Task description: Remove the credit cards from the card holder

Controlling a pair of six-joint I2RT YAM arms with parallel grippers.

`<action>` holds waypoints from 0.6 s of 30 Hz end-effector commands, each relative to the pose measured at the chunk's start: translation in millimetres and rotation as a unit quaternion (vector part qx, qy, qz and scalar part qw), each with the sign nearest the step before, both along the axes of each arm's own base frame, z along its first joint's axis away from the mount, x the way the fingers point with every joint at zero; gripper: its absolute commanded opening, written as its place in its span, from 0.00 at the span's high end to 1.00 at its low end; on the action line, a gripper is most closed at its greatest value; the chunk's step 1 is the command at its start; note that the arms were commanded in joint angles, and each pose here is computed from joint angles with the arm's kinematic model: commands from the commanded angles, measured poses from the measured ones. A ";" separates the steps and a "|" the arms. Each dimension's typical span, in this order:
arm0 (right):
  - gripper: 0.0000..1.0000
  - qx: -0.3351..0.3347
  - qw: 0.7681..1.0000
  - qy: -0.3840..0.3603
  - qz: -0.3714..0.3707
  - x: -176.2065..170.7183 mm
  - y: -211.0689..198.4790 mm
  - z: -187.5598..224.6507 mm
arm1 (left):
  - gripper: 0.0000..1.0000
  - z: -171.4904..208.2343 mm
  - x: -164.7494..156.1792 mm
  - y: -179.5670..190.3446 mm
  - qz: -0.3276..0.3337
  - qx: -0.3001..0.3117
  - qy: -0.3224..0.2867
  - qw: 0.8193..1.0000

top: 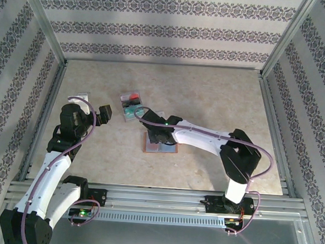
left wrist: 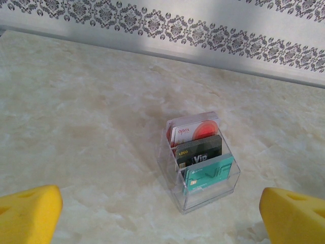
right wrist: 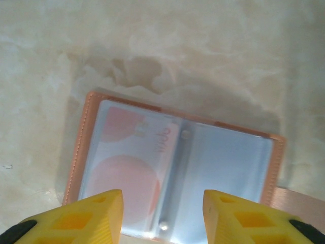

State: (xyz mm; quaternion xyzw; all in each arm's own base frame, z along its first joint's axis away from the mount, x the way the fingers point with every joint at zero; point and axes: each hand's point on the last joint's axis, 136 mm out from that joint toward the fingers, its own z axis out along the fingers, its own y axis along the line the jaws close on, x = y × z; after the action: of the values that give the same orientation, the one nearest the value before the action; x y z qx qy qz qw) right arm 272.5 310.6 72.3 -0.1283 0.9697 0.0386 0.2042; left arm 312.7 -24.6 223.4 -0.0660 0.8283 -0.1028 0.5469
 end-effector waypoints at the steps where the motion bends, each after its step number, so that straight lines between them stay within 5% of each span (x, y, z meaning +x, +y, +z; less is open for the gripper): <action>1: 0.54 -0.001 0.999 0.032 0.030 -10.1 17.3 -17.6 | 0.01 7.9 0.7 7.0 0.014 0.003 -0.006 1.000; 18: 0.41 -0.026 0.996 0.068 0.046 -18.1 28.0 -52.2 | 0.01 6.3 -0.2 7.3 0.014 0.004 -0.003 1.000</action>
State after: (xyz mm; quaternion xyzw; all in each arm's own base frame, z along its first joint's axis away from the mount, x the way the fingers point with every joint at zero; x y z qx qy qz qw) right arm 255.9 338.7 26.0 -0.1731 0.9741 0.0376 0.1407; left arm 312.7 -24.1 223.4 -0.0669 0.8282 -0.1015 0.5471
